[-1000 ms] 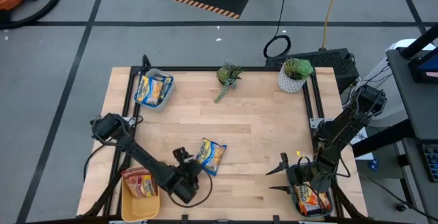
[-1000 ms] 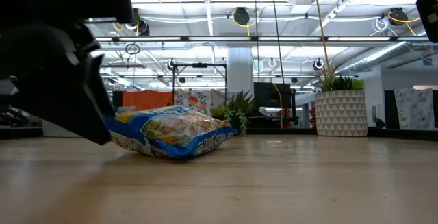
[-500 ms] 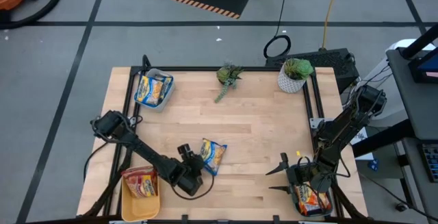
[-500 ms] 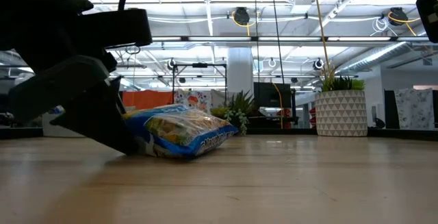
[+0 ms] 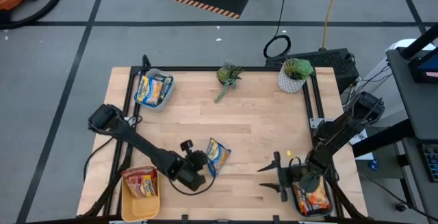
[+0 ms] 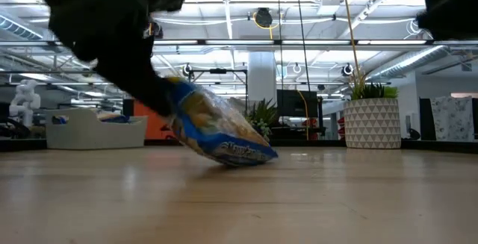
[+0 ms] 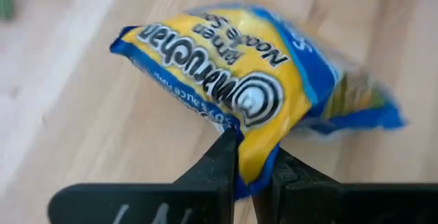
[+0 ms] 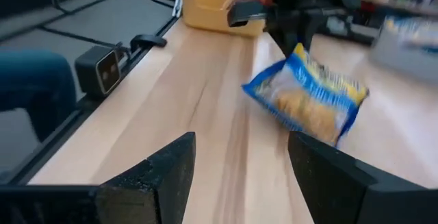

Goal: Sort Maruchan noodles
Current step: Put the blue noodle pack into the gray bin

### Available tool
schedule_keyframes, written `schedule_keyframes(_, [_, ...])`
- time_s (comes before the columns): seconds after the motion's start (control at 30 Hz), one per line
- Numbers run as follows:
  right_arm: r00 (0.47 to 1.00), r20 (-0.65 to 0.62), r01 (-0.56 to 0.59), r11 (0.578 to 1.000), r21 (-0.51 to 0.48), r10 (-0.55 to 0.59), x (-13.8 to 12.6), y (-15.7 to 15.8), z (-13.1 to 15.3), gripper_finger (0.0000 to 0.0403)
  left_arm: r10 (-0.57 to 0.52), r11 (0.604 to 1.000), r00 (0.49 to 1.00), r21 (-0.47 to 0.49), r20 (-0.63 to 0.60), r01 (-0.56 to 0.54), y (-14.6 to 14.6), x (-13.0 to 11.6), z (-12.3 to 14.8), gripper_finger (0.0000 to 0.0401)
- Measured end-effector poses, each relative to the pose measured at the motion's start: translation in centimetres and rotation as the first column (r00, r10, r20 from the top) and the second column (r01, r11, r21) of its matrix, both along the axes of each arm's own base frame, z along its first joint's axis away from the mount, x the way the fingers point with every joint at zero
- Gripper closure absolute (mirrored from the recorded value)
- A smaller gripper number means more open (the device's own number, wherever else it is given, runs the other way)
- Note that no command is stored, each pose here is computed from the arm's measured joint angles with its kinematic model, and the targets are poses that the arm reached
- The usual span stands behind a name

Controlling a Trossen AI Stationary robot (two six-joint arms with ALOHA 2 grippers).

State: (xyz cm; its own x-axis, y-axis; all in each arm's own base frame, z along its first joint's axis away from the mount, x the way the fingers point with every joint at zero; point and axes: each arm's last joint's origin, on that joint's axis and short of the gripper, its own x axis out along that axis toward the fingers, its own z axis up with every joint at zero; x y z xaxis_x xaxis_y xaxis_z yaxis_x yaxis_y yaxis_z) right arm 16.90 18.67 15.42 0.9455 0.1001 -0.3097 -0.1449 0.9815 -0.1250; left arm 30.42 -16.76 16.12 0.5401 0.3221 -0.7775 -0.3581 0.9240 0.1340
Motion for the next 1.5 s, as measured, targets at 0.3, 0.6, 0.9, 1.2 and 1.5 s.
schedule_keyframes(0.3, [0.999,-0.043,0.004,0.855,-0.519,-0.031,5.5,2.5,2.4,0.0174,-0.144,0.988,0.962,-0.019,0.232,0.153,0.2,-0.1,7.4,0.0371])
schedule_keyframes(0.6, [0.989,0.034,0.131,0.747,-0.652,-0.143,9.8,3.0,1.5,0.0126,-0.131,0.989,0.95,-0.036,0.284,0.147,0.3,-0.8,9.0,0.0371])
schedule_keyframes(0.9, [0.994,-0.065,0.047,0.876,-0.481,-0.09,10.6,1.5,1.7,0.0122,-0.122,0.98,0.972,-0.13,0.201,0.15,-0.7,-0.6,6.8,0.0371])
schedule_keyframes(1.2, [0.943,-0.323,-0.016,0.956,-0.292,-0.083,13.3,-3.6,-0.9,0.0135,-0.105,0.978,0.974,-0.155,0.202,0.137,-0.4,-0.2,6.7,0.0371])
schedule_keyframes(1.5, [0.893,-0.441,0.028,0.988,-0.15,-0.092,15.4,-6.9,-4.4,0.0136,-0.105,0.979,0.974,-0.149,0.202,0.136,-0.3,-0.2,6.7,0.0371])
